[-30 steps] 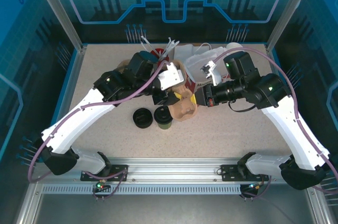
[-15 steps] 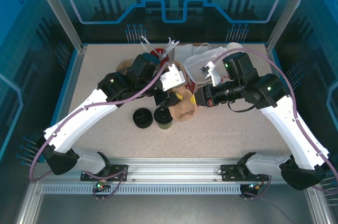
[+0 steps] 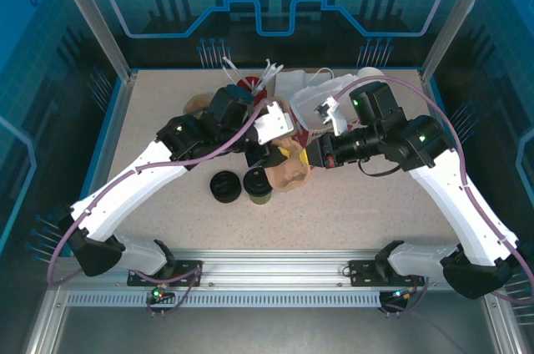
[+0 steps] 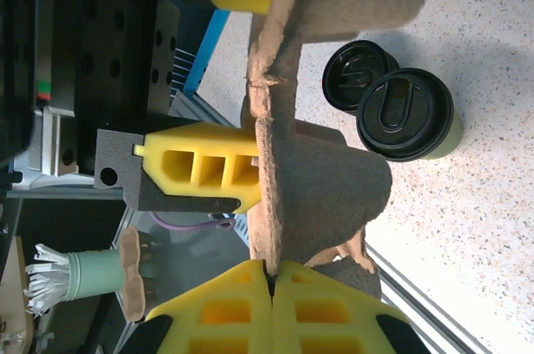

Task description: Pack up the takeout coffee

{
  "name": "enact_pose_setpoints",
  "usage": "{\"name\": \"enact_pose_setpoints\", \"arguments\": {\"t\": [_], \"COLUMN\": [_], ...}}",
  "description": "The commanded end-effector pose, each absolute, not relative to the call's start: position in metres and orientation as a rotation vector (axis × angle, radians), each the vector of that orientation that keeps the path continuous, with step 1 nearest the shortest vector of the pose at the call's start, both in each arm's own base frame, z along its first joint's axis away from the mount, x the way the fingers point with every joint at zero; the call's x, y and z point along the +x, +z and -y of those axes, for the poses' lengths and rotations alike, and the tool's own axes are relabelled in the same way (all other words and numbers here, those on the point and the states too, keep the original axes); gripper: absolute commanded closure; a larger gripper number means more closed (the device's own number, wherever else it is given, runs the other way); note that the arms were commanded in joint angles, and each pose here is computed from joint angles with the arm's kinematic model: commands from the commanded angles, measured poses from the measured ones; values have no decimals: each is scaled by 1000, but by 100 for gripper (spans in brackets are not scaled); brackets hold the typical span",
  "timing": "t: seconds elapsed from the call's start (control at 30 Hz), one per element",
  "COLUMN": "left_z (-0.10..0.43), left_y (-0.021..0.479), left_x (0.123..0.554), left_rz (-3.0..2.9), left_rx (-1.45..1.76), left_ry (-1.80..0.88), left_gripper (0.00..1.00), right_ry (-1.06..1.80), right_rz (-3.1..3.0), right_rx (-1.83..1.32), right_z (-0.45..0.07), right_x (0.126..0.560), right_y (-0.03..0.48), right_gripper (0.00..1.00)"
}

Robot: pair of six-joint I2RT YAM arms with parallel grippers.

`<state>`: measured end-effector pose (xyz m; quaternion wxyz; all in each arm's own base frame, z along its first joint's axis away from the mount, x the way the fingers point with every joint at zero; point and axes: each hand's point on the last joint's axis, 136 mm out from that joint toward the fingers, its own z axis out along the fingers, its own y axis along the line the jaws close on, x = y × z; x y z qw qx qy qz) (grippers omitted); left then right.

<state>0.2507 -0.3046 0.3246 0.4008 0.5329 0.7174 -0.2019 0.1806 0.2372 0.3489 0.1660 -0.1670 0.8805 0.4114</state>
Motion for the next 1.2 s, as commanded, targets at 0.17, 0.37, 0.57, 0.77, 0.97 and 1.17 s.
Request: {"name": "enact_pose_setpoints", "arguments": {"t": [0.17, 0.37, 0.57, 0.77, 0.97, 1.17], "left_z": [305, 302, 295, 285, 277, 273], "left_y": [331, 331, 333, 333, 331, 334], "left_x": [244, 248, 252, 250, 244, 241], "left_rz": [-1806, -1820, -1844, -1852, -1870, -1865], "left_rx": [1349, 1326, 1275, 1221, 1189, 1177], "left_ry": [-537, -512, -473, -465, -479, -485], "left_gripper": [55, 55, 55, 54, 55, 55], "right_ry": [1124, 1073, 805, 670, 592, 541], "right_rz": [-2518, -2498, -2484, -2480, -2480, -2494], "right_rx": [-504, -399, -37, 275, 589, 745], "right_z": [-231, -208, -147, -114, -102, -99], "right_x": [175, 182, 219, 266, 305, 325], "right_y": [346, 353, 342, 323, 307, 287], "right_gripper": [83, 63, 48, 39, 38, 39]}}
